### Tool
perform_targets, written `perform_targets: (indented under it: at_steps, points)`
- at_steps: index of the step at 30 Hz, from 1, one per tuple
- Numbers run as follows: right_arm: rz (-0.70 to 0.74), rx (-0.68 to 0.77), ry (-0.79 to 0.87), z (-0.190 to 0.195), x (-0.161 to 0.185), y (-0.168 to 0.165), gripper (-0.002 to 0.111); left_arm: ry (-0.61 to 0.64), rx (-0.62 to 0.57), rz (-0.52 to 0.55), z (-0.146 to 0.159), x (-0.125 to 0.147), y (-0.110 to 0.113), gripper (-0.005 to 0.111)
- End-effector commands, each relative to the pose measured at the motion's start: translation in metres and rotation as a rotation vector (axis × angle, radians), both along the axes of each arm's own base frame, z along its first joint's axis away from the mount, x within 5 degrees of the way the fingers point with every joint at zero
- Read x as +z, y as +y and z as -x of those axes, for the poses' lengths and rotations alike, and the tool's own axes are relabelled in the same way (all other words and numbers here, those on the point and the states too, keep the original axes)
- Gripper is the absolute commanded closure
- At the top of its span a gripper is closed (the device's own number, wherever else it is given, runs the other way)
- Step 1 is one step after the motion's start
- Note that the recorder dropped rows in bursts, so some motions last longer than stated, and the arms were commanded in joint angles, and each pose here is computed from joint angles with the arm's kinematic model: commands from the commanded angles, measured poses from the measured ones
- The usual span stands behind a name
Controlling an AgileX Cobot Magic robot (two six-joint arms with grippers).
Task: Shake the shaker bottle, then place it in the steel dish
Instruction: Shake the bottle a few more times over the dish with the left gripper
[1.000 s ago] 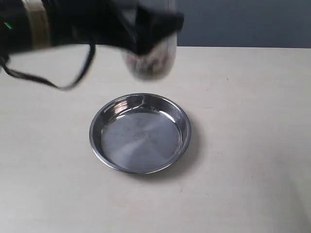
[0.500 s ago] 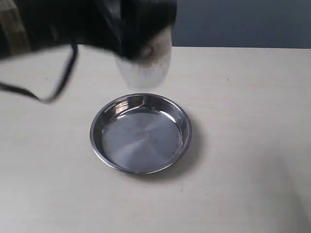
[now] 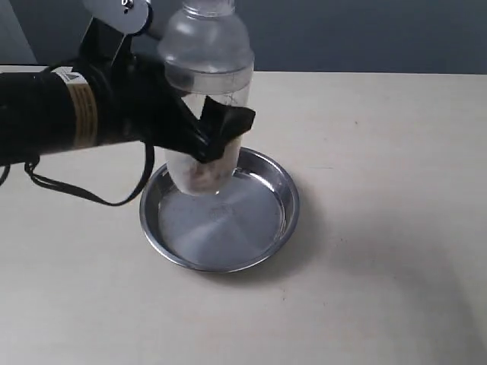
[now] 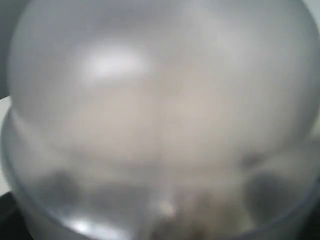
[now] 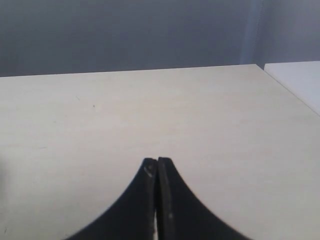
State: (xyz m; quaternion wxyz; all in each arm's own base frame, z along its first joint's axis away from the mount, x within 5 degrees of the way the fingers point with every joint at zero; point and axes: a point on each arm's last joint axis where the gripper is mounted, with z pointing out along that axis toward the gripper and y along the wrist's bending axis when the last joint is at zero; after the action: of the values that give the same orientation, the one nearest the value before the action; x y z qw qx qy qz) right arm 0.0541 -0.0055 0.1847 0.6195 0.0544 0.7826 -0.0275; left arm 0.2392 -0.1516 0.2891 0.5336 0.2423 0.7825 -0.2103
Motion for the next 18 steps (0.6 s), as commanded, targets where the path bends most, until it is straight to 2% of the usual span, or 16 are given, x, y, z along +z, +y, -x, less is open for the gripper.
perform_targets:
  at_steps: [1, 3, 5, 7, 9, 10, 11, 12, 13, 14, 15, 16, 17, 18]
  points:
    - [0.003, -0.004, -0.016, 0.000, 0.001, 0.000, 0.109, -0.201, -0.048, 0.115, 0.014, 0.062, 0.003, 0.106]
    - [0.003, -0.004, -0.016, 0.000, 0.001, 0.000, 0.109, -0.036, -0.020, 0.070, 0.008, 0.015, 0.001, 0.106]
    - [0.003, -0.004, -0.016, 0.000, 0.001, 0.000, 0.109, 0.050, -0.025, 0.031, 0.007, -0.014, -0.001, 0.106]
    - [0.003, -0.004, -0.016, 0.000, 0.001, 0.000, 0.109, -0.073, -0.073, 0.110, 0.011, 0.024, -0.003, 0.106]
    - [0.003, -0.004, -0.016, 0.000, 0.001, 0.000, 0.109, -0.232, -0.096, 0.133, 0.019, 0.066, 0.001, 0.106]
    - [0.003, -0.004, -0.016, 0.000, 0.001, 0.000, 0.109, -0.228, -0.089, 0.136, 0.020, 0.067, 0.002, 0.106]
    - [0.003, -0.004, -0.016, 0.000, 0.001, 0.000, 0.109, -0.107, -0.066, 0.077, 0.014, 0.029, 0.000, 0.106]
    - [0.003, -0.004, -0.016, 0.000, 0.001, 0.000, 0.109, -0.030, -0.053, 0.045, 0.009, 0.005, -0.002, 0.106]
    - [0.003, -0.004, -0.016, 0.000, 0.001, 0.000, 0.109, 0.020, -0.042, 0.060, 0.006, -0.006, -0.003, 0.106]
    - [0.003, -0.004, -0.016, 0.000, 0.001, 0.000, 0.109, -0.036, -0.085, 0.145, 0.009, 0.015, -0.007, 0.106]
    - [0.003, -0.004, -0.016, 0.000, 0.001, 0.000, 0.109, -0.224, -0.160, 0.192, 0.019, 0.060, -0.006, 0.106]
    - [0.003, -0.004, -0.016, 0.000, 0.001, 0.000, 0.109, -0.291, -0.169, 0.179, 0.023, 0.074, -0.005, 0.106]
    - [0.003, -0.004, -0.016, 0.000, 0.001, 0.000, 0.109, -0.232, -0.137, 0.157, 0.019, 0.062, -0.004, 0.106]
    - [0.003, -0.004, -0.016, 0.000, 0.001, 0.000, 0.109, -0.091, -0.099, 0.104, 0.012, 0.023, -0.005, 0.106]
